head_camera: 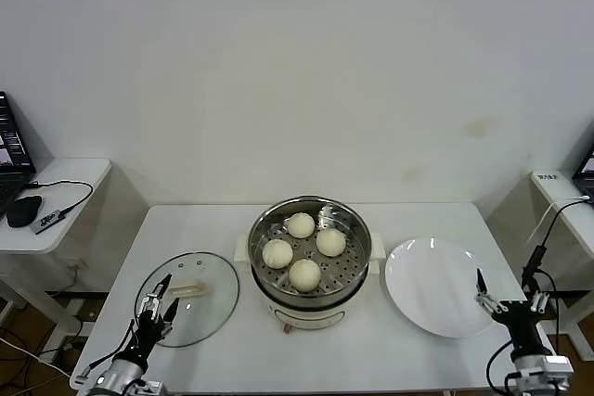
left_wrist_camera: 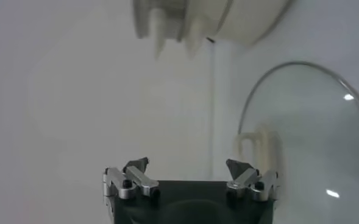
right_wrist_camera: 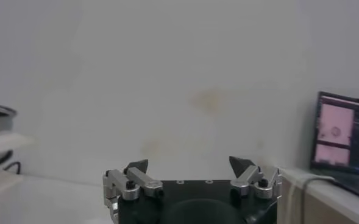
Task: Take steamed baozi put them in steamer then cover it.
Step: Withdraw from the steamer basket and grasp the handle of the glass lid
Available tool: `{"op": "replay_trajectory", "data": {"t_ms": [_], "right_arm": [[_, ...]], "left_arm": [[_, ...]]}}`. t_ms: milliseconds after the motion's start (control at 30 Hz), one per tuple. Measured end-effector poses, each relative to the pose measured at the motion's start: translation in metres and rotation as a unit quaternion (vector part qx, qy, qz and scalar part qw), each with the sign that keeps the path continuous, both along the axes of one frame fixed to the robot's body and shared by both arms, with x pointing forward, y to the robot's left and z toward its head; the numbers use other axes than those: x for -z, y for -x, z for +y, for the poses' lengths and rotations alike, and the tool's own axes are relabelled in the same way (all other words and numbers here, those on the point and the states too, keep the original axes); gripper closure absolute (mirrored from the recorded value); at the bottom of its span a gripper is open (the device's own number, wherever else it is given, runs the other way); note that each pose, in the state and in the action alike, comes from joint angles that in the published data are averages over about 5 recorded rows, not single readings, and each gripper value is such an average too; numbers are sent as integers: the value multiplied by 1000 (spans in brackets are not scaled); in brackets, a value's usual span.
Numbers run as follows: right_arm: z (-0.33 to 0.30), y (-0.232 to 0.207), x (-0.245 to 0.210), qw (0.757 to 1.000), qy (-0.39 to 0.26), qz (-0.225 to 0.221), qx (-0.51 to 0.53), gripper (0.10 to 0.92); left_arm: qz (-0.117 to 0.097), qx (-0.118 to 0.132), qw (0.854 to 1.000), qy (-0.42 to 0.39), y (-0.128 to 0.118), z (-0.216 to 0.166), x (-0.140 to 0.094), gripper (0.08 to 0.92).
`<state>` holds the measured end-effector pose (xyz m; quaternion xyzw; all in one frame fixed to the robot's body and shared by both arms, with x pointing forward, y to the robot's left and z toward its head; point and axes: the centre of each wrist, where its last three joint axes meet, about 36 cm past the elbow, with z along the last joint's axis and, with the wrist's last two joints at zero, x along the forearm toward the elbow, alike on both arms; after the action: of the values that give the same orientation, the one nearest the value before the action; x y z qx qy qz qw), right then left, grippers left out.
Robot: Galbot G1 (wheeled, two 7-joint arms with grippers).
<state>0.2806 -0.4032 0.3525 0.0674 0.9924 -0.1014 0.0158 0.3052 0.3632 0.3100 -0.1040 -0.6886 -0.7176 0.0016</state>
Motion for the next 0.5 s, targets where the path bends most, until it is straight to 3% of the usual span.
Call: {"op": "replay_trajectory", "data": {"t_ms": [500], "right_arm": [[2, 17, 8, 1000, 3, 10, 10, 200]], "left_arm": [[16, -1, 999, -42, -40, 3, 14, 177]]}}
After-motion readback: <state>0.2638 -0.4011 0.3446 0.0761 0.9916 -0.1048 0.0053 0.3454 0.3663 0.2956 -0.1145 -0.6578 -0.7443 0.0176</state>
